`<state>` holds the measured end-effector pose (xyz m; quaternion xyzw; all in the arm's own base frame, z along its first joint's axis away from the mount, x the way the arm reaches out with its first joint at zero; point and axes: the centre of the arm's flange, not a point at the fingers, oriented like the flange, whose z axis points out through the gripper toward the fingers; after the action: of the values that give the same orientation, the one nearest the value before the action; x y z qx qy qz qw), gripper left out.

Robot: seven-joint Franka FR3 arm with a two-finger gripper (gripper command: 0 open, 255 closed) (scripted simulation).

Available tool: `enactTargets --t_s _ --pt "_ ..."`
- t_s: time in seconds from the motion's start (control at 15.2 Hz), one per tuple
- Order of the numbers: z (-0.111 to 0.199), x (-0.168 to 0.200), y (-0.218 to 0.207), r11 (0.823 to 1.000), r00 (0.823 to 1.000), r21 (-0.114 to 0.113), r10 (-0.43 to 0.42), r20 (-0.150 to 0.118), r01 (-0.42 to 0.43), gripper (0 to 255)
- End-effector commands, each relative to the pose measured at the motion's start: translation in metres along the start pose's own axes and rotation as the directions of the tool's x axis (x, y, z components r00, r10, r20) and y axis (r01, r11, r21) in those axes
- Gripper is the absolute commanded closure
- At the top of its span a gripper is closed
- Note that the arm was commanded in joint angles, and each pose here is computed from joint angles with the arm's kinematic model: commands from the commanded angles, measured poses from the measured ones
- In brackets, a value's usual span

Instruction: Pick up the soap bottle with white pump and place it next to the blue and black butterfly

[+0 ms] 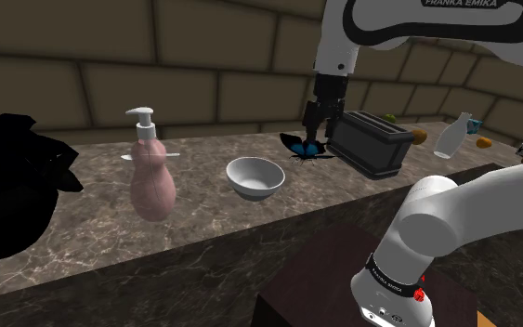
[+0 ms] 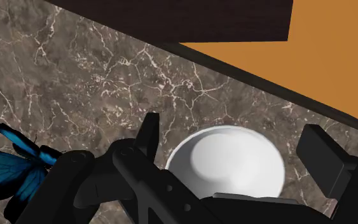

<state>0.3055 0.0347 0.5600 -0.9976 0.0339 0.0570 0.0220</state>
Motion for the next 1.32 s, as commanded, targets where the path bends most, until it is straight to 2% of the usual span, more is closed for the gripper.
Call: enactTargets --t_s 0.0,0.26,0.59,0.92,1.25 --pt "0.000 0.000 0.000 1.000 1.000 0.000 0.000 0.000 0.000 0" --pt "0.010 0.007 -0.051 0.999 0.997 -0.008 0.041 -0.066 -0.042 0" --pt "0.023 0.020 -0.113 0.995 0.985 -0.014 0.091 -0.149 -0.094 0" --pt "0.035 0.036 -0.175 0.989 0.963 -0.016 0.139 -0.231 -0.147 0" --pt "0.046 0.057 -0.236 0.980 0.932 -0.014 0.185 -0.312 -0.199 0"
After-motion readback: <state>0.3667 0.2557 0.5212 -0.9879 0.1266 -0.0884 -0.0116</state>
